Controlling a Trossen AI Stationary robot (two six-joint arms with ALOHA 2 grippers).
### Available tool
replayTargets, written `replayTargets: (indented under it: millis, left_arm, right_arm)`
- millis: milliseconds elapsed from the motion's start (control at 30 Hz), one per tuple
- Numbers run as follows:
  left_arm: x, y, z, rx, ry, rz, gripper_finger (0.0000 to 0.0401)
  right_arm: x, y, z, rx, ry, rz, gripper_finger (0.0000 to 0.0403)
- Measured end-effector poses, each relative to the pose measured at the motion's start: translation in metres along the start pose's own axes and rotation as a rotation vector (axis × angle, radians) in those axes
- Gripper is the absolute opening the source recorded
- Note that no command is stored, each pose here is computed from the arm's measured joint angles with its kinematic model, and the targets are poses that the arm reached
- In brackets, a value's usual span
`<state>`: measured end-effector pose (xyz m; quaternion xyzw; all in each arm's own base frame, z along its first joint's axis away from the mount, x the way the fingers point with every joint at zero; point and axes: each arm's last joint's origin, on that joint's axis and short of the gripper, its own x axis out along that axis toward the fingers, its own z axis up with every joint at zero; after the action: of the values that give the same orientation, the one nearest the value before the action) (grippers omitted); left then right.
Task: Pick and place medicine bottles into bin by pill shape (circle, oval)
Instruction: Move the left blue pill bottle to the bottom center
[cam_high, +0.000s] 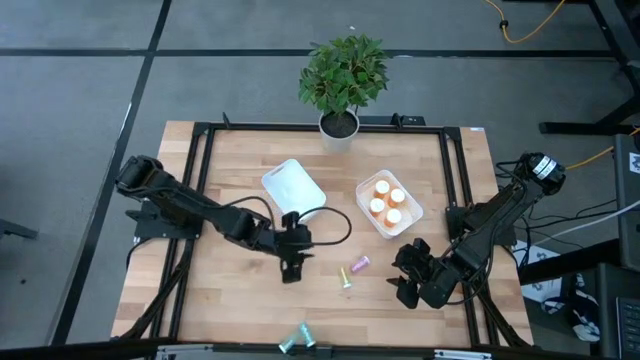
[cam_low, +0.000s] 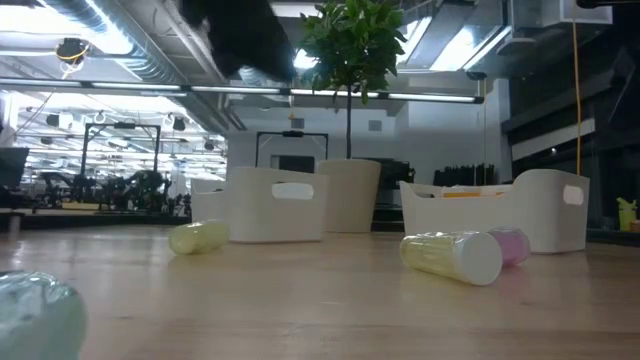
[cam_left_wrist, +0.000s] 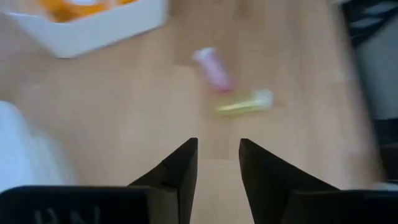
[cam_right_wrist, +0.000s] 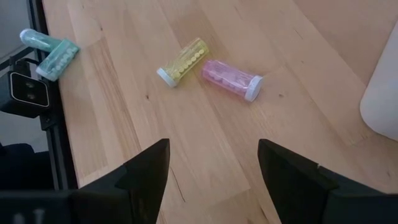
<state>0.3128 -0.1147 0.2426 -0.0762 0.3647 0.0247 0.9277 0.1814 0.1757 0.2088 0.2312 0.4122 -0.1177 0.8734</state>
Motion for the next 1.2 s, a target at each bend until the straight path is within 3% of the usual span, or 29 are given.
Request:
replayTargets:
  millis: [133, 267, 533, 667, 1200]
  left_arm:
    - [-0.021, -0.022, -0.005, -0.104, 0.015, -0.13, 0.0111]
    - [-0.038, -0.059, -0.026, -0.027, 0.037, -0.218, 0.011]
    - [-0.061, -0.132, -0.082, -0.031, -0.078, -0.233, 0.011]
    - [-0.056, -0.155, -0.101, -0.022, -0.11, -0.265, 0.011]
    - [0.0, -0.226, -0.11, 0.006, 0.01, -0.319, 0.011]
  right_arm:
    - [-0.001, 0.001, -0.001, -0.001, 0.008, 0.007, 0.0245]
    - [-0.001, 0.001, -0.001, 0.0, 0.009, 0.008, 0.0245]
    - [-0.001, 0.001, -0.001, -0.001, 0.013, 0.009, 0.0245]
    - [-0.001, 0.001, -0.002, -0.002, 0.027, 0.012, 0.0245]
    - [-0.001, 0.001, -0.002, -0.003, 0.05, 0.02, 0.0245]
